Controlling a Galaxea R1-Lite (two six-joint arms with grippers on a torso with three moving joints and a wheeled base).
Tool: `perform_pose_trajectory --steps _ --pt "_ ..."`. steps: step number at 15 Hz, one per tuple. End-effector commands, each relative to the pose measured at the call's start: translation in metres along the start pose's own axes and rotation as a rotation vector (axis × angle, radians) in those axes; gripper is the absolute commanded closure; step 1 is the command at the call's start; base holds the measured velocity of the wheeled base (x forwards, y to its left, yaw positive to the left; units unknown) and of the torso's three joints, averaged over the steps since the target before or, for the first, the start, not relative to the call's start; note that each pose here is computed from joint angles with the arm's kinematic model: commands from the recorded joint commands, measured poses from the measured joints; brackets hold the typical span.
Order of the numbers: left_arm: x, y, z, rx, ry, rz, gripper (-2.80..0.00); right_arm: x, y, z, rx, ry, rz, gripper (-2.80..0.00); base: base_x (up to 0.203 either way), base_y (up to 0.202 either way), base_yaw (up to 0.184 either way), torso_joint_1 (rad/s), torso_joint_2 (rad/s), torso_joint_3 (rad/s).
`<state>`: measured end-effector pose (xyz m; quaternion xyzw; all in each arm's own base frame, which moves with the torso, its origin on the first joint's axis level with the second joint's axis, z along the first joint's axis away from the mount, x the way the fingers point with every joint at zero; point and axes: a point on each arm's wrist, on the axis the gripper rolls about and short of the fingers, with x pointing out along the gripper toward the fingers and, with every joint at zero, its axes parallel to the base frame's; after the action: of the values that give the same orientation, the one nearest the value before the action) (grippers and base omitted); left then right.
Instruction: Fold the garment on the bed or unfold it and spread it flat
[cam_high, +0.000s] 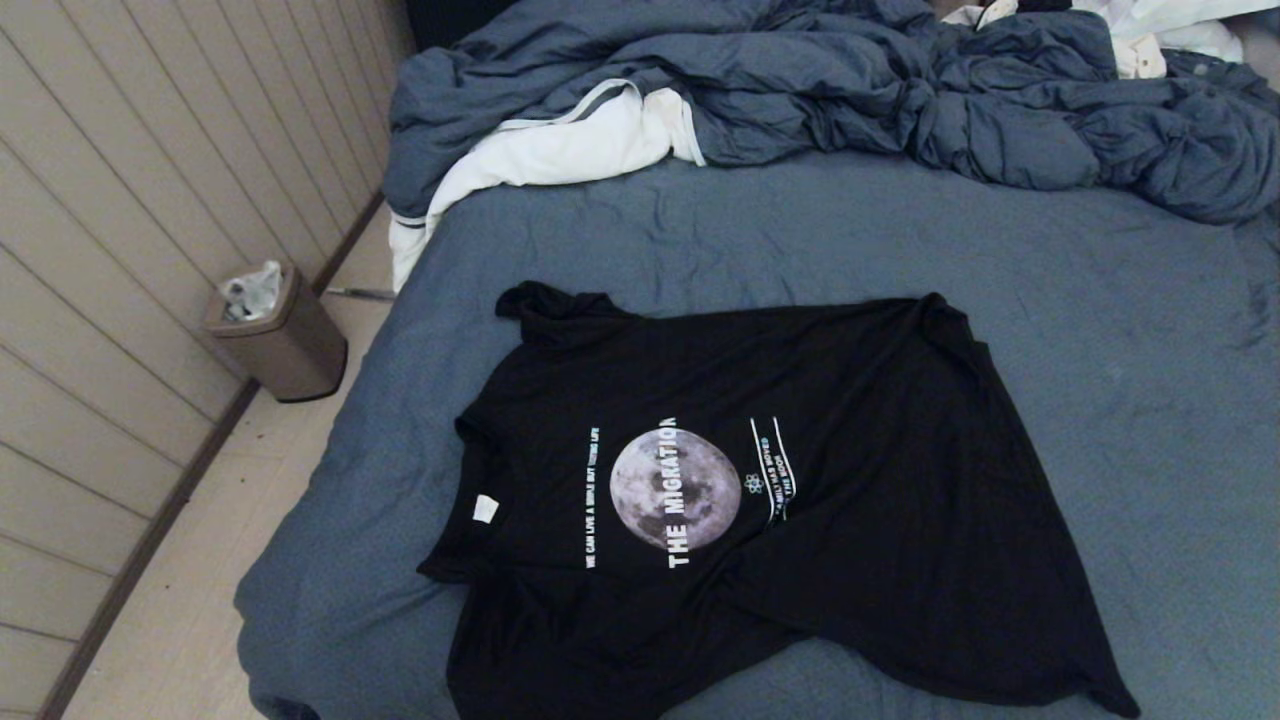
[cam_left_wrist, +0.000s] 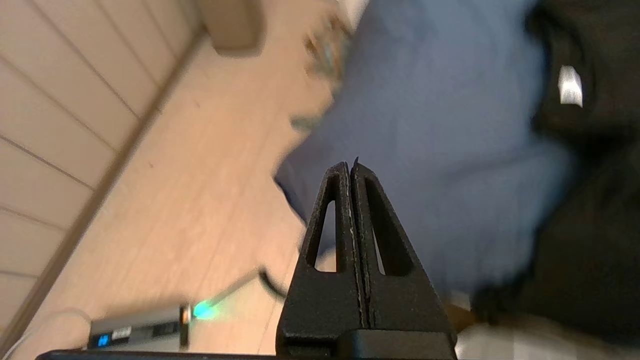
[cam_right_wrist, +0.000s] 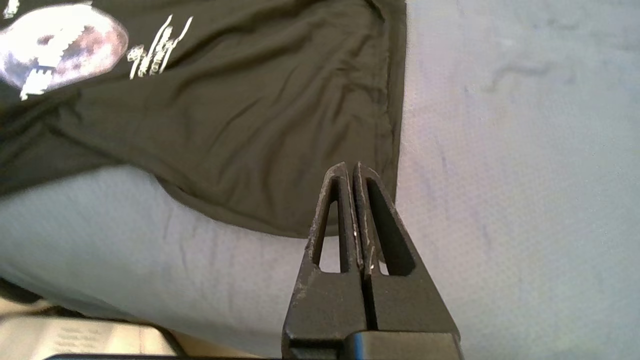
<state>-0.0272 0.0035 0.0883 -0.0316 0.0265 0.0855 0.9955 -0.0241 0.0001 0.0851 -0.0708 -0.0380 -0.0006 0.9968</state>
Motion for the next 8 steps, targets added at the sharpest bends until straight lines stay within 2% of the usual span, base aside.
perform_pose_trajectory --steps 1,3,4,6,8 --pt "-0.002 0.0 -0.002 0.009 -0.02 -0.037 0.0 0.001 0.001 -0.004 -0.012 0.021 0.036 0.0 0.0 0.0 0.0 0.0 0.0 0.0" --pt "0.0 -0.003 -0.009 0.028 0.011 -0.145 0.0 0.0 0.002 -0.012 -0.01 0.092 0.055 0.0 0.0 0.0 0.0 0.0 0.0 0.0" --pt "0.0 -0.003 -0.013 0.043 0.036 -0.179 0.0 0.001 0.002 -0.01 0.004 0.072 0.052 0.0 0.0 0.0 0.0 0.0 0.0 0.0" --pt "0.0 -0.003 -0.012 0.047 0.036 -0.183 0.0 0.001 0.002 -0.01 0.075 0.076 0.046 0.0 0.0 0.0 0.0 0.0 0.0 0.0" --pt "0.0 -0.003 -0.012 0.033 0.031 -0.178 0.0 0.001 0.002 -0.01 0.107 0.079 0.023 0.0 0.0 0.0 0.0 0.0 0.0 0.0"
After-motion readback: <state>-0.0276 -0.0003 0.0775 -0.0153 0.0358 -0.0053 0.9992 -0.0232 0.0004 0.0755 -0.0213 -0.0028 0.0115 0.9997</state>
